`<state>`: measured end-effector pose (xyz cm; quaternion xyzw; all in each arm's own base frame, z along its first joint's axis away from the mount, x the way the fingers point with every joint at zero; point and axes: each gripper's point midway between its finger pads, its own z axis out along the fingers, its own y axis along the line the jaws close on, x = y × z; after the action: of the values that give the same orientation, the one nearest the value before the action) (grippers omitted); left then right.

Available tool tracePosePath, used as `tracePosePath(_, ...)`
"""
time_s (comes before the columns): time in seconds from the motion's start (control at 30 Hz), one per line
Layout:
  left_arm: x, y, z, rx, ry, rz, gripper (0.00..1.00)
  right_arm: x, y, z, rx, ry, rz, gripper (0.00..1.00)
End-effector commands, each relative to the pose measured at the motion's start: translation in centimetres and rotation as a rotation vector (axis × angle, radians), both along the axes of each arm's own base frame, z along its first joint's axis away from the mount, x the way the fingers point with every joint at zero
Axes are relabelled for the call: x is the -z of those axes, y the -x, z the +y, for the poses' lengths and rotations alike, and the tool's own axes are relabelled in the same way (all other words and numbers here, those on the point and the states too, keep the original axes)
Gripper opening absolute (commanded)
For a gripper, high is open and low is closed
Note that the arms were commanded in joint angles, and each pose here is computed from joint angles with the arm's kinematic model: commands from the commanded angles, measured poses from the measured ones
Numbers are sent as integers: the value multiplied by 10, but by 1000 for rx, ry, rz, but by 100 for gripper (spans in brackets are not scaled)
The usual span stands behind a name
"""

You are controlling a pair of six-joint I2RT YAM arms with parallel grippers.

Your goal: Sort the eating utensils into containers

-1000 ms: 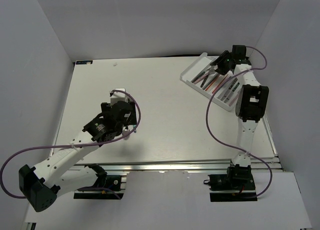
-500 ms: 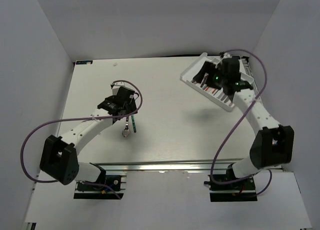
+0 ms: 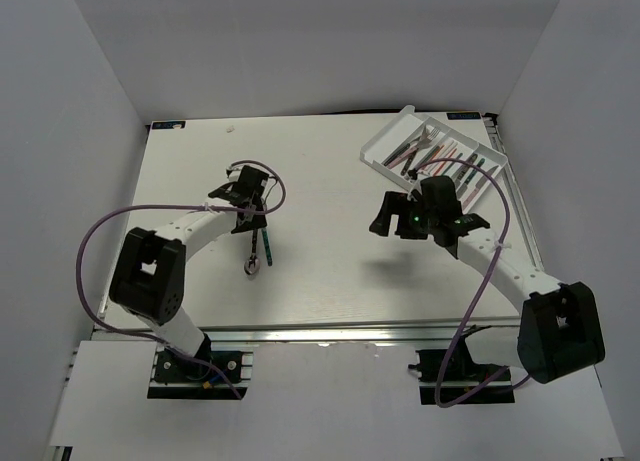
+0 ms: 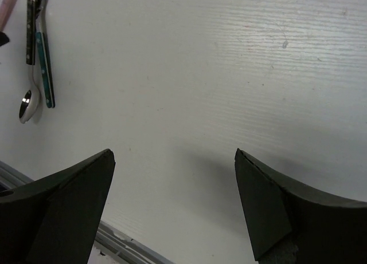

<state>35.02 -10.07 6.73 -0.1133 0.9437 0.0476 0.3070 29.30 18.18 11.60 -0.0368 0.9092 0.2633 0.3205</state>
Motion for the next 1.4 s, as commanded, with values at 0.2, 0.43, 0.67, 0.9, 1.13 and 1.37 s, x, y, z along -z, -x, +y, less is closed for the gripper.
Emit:
tracePosePath(0.2,33,-17,-12,26,45,29,49,-26,1,17,-72,-64,-96,89)
tracePosePath(0.43,57,-7,-4,0,20,76,39,-36,6,19,-80,-73,-118,89)
tracePosePath(0.67,69,9,-6,4,53,104,16,-55,10,21,-83,-100,-156,89)
tracePosePath(0.9,41,23,-6,12,83,70,0,-71,18,38,-151,-214,-180,89)
tracePosePath(1.13,-36,30,-59,213,307,-82,0,-94,47,83,-350,-527,-184,89)
tracePosePath(1.37,-115,56,-128,496,627,-235,0,-99,41,114,-322,-567,-182,89)
